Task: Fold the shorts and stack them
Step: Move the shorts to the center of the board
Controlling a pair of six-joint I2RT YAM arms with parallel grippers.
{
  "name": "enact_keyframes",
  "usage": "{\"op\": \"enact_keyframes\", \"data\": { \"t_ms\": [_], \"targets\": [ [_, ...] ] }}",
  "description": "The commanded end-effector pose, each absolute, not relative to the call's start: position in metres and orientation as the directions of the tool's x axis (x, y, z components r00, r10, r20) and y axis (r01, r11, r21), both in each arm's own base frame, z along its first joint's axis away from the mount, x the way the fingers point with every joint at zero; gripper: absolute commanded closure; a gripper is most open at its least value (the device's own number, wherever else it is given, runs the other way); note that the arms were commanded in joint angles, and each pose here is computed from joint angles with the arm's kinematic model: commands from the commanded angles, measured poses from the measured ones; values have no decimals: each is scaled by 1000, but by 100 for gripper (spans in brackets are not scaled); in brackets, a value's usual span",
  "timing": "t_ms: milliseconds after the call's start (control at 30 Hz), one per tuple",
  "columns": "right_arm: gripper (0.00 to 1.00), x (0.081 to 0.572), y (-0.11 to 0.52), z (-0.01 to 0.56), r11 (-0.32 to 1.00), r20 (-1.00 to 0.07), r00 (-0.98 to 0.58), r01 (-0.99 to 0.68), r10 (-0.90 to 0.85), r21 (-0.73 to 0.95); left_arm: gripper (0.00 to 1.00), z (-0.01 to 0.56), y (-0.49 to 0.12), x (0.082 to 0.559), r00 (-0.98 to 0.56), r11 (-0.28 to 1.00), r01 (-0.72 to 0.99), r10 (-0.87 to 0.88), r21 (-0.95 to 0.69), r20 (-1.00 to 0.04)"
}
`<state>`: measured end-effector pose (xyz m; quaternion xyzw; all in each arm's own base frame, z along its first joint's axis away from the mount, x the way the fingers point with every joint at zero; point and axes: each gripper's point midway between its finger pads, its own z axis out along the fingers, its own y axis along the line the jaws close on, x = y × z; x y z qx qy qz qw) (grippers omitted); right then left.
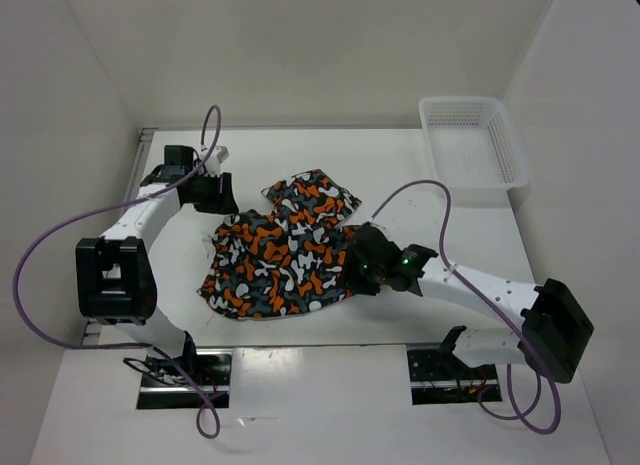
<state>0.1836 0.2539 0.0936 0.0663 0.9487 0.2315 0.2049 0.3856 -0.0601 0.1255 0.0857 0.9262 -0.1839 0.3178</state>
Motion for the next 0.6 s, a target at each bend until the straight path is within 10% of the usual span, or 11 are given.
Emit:
{"op": "enact_keyframes", "data": {
  "t_ms": [0, 167, 567],
  "targets": [
    [54, 166, 250, 80, 850, -263, -915, 138, 306, 508, 45, 111, -73, 388, -771, 893, 325, 60, -312, -634],
    [74, 180, 261, 58, 873, -271, -918, 136, 289, 469, 100, 92, -81, 367, -804, 870, 331, 58, -365, -592],
    [77, 359, 246, 42, 916, -445, -825, 196, 347, 351, 100, 112, -106, 281, -794, 816, 407, 94, -411, -600]
  ]
}}
